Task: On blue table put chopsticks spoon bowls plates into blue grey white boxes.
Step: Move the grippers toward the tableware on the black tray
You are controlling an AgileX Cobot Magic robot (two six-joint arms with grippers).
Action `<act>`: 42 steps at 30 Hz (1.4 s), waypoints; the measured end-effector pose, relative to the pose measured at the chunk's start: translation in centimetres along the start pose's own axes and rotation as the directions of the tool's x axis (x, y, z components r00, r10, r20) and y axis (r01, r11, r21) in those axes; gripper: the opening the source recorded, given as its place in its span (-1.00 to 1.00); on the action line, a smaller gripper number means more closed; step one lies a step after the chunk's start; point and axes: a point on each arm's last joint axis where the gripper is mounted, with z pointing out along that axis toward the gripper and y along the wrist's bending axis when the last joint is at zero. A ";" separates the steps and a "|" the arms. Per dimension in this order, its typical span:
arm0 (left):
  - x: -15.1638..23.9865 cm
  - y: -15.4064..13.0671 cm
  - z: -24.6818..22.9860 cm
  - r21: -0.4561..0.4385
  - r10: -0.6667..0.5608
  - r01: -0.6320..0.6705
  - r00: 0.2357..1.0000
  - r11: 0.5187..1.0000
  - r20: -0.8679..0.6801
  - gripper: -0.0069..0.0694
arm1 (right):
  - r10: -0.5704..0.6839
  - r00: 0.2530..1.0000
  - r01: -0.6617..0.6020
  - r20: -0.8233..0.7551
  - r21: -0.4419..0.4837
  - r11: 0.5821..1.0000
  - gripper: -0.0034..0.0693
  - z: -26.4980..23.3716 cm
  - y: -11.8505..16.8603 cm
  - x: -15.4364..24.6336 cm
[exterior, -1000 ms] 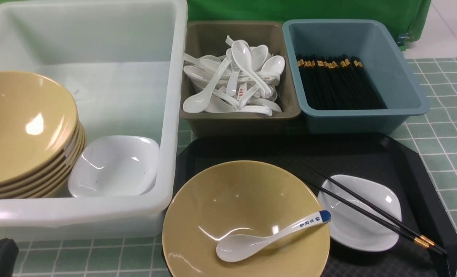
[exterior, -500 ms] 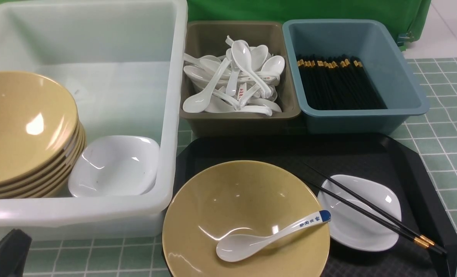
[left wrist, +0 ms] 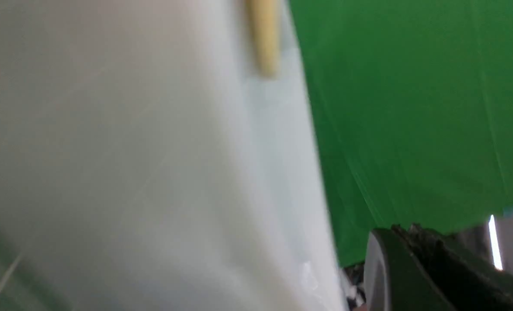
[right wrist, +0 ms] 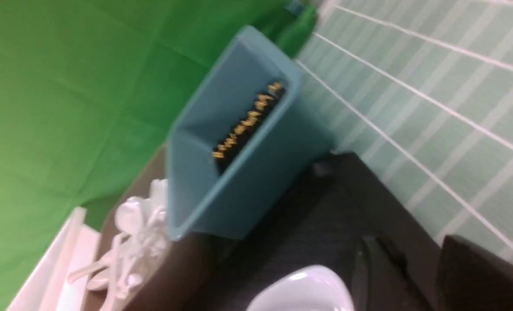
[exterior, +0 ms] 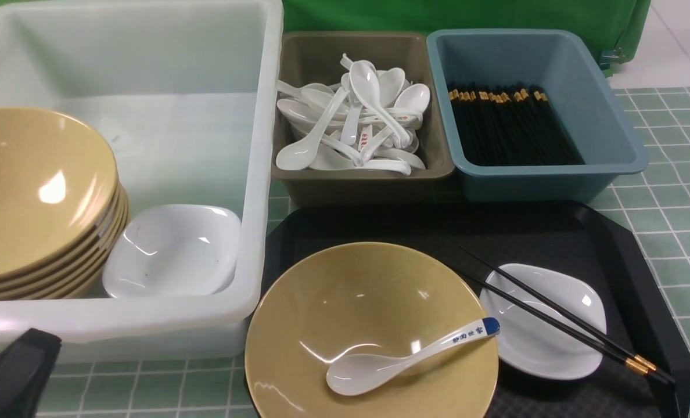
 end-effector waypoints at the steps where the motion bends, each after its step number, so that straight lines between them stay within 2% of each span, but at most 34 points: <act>1: -0.7 -1.8 -0.5 0.038 0.122 -0.122 0.992 0.992 0.009 -0.80 | -0.064 0.998 0.064 0.004 -0.033 0.997 -0.27 -0.3 0.9 -0.6; 2: -1.4 -3.5 -0.9 0.057 0.238 -0.239 0.971 0.969 0.010 -0.80 | -0.155 0.988 0.156 0.012 -0.074 0.985 -0.32 -0.8 2.4 -1.7; 4: -2.6 -6.2 -1.2 0.049 0.411 -0.409 0.911 0.911 -0.042 -0.80 | -0.336 0.941 0.333 -0.025 -0.094 0.938 -0.49 -1.3 4.8 -3.4; 6: -3.3 -7.4 -0.7 0.011 0.488 -0.491 0.862 0.871 -0.136 -0.80 | -0.458 0.887 0.450 -0.062 -0.106 0.887 -0.62 -1.4 6.8 -4.8; 7: -3.8 -8.1 0.0 -0.017 0.534 -0.549 0.818 0.835 -0.214 -0.80 | -0.524 0.845 0.514 -0.112 -0.105 0.851 -0.70 -1.0 7.4 -5.2; 8: -4.5 -8.9 0.4 -0.047 0.575 -0.616 0.759 0.787 -0.305 -0.80 | -0.622 0.760 0.611 -0.190 -0.119 0.783 -0.77 -0.3 9.0 -6.1; 9: -4.9 -9.1 1.2 -0.075 0.581 -0.652 0.716 0.754 -0.388 -0.80 | -0.660 0.716 0.649 -0.229 -0.131 0.750 -0.80 0.3 10.0 -6.7; 11: -5.8 -9.5 2.2 -0.107 0.577 -0.712 0.638 0.694 -0.510 -0.80 | -0.745 0.572 0.742 -0.344 -0.171 0.648 -0.81 1.6 11.5 -7.4; 12: -6.3 -9.7 2.7 -0.119 0.563 -0.752 0.578 0.648 -0.591 -0.80 | -0.765 0.516 0.767 -0.386 -0.190 0.613 -0.81 2.3 12.3 -7.7; 14: -7.2 -10.0 3.8 -0.116 0.535 -0.806 0.485 0.581 -0.691 -0.80 | -0.800 0.355 0.817 -0.485 -0.255 0.517 -0.81 3.7 13.5 -8.2; 16: -7.8 -10.4 4.8 -0.073 0.532 -0.849 0.392 0.523 -0.751 -0.80 | -0.795 0.185 0.832 -0.578 -0.338 0.440 -0.81 5.4 14.0 -8.1; 17: -7.8 -10.6 5.5 -0.031 0.535 -0.864 0.339 0.502 -0.774 -0.80 | -0.783 0.110 0.826 -0.613 -0.381 0.415 -0.81 6.2 14.3 -7.9; 18: -7.7 -11.0 6.2 0.021 0.546 -0.873 0.287 0.487 -0.787 -0.80 | -0.772 0.052 0.813 -0.634 -0.422 0.402 -0.81 7.0 14.7 -7.7; 23: -5.4 -12.9 9.3 0.302 0.620 -0.850 0.036 0.431 -0.784 -0.80 | -0.764 -0.139 0.720 -0.631 -0.594 0.359 -0.81 10.1 15.7 -5.1; 26: -3.7 -14.1 10.9 0.420 0.650 -0.813 -0.069 0.403 -0.757 -0.80 | -0.743 -0.207 0.684 -0.637 -0.637 0.356 -0.78 11.4 15.5 -3.5; 27: -2.4 -14.7 11.9 0.480 0.661 -0.786 -0.124 0.390 -0.740 -0.80 | -0.728 -0.249 0.663 -0.639 -0.660 0.353 -0.74 12.3 15.3 -2.5; 28: -2.3 -14.8 12.0 0.488 0.662 -0.782 -0.132 0.388 -0.737 -0.80 | -0.723 -0.257 0.658 -0.641 -0.664 0.354 -0.73 12.5 15.2 -2.2; 29: -0.5 -15.8 13.1 0.558 0.685 -0.744 -0.189 0.368 -0.704 -0.80 | -0.701 -0.290 0.642 -0.651 -0.676 0.362 -0.59 13.8 14.7 -1.0; 31: 0.4 -16.2 13.6 0.586 0.695 -0.727 -0.211 0.358 -0.687 -0.80 | -0.693 -0.304 0.636 -0.653 -0.681 0.363 -0.47 14.3 14.5 -0.6; 32: 1.7 -16.7 14.3 0.620 0.707 -0.704 -0.238 0.346 -0.666 -0.80 | -0.685 -0.319 0.630 -0.655 -0.686 0.364 -0.26 15.3 14.3 0.1; 33: 1.9 -16.7 14.3 0.624 0.710 -0.701 -0.241 0.345 -0.662 -0.80 | -0.683 -0.321 0.628 -0.656 -0.687 0.365 -0.26 15.4 14.2 0.3; 34: 3.3 -16.9 14.9 0.656 0.719 -0.678 -0.269 0.332 -0.641 -0.80 | -0.682 -0.340 0.619 -0.648 -0.699 0.356 0.09 16.7 13.9 1.1; 35: 3.5 -16.9 15.0 0.659 0.719 -0.676 -0.271 0.331 -0.640 -0.80 | -0.677 -0.345 0.617 -0.650 -0.701 0.358 0.16 16.9 13.8 1.3; 37: 5.2 -16.7 15.6 0.685 0.713 -0.652 -0.308 0.324 -0.630 -0.80 | -0.680 -0.371 0.604 -0.632 -0.721 0.341 0.62 18.7 13.2 2.5; 40: 5.8 -16.4 16.0 0.690 0.700 -0.647 -0.325 0.326 -0.635 -0.80 | -0.668 -0.395 0.591 -0.630 -0.731 0.340 0.85 20.0 12.6 3.6; 42: 6.2 -16.2 16.3 0.690 0.693 -0.645 -0.333 0.327 -0.640 -0.80 | -0.656 -0.409 0.587 -0.635 -0.733 0.344 0.92 21.1 12.0 4.6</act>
